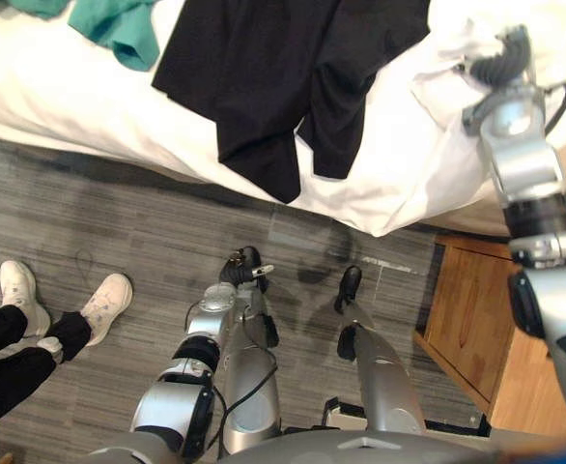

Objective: Tidy the bed and pick cloth on bed and put in laundry

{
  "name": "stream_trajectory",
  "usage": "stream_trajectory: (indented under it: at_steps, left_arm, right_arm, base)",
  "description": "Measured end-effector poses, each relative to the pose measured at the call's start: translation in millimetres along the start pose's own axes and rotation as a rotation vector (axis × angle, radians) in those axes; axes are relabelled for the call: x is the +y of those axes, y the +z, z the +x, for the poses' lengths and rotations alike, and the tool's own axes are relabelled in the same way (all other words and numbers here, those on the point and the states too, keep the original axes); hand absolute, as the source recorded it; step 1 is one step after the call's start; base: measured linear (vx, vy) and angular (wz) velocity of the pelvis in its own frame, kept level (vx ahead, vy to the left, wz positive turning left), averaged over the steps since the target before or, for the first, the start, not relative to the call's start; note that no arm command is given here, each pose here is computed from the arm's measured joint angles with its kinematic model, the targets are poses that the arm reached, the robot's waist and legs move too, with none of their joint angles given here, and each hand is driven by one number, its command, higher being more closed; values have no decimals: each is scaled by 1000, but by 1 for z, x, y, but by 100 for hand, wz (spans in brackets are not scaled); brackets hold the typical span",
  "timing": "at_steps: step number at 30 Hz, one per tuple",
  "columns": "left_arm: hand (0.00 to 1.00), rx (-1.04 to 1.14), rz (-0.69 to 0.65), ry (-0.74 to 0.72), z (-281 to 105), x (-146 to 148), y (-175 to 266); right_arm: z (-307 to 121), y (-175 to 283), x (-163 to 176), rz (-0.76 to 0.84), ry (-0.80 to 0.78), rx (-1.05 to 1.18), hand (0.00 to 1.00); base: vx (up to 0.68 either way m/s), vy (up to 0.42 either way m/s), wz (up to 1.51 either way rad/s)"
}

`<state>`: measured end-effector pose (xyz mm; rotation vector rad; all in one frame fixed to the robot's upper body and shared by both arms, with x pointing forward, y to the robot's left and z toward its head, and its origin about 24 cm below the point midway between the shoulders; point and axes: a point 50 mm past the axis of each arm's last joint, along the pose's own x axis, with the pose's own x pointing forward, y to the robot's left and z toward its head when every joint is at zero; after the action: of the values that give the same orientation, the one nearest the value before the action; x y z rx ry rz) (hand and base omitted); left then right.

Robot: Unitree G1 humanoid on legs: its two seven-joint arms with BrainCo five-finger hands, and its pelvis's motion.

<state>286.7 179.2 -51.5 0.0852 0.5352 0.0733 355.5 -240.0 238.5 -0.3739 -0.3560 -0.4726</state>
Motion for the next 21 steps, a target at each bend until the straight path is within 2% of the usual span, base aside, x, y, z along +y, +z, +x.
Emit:
stream_trajectory:
  at_steps: [7,8,11,15,20,21]
  left_arm:
    - [0,106,6,16,-13,-1,-35]
    - [0,123,2,13,-15,-2,-41]
    - [0,155,1,10,-22,-4,-56]
    - [0,165,-15,5,-29,-8,-69]
    - [0,223,-72,46,-42,-3,-97]
    - [0,228,-85,56,-44,-1,-99]
  right_arm:
    - [-65,-62,-55,195,-224,90,100]
    - [-75,-73,-62,219,-261,118,0]
    - [-105,-94,-76,335,-375,168,0]
    - [-132,-108,-80,493,-478,193,0]
    - [-168,-132,-95,910,-710,213,0]
    - [-172,-134,-99,938,-732,209,0]
  base:
    - [49,-52,-35]
    - [38,-28,-37]
    - [23,-25,-33]
    - [-4,-3,-22]
    - [7,9,-9]
    - [25,14,-8]
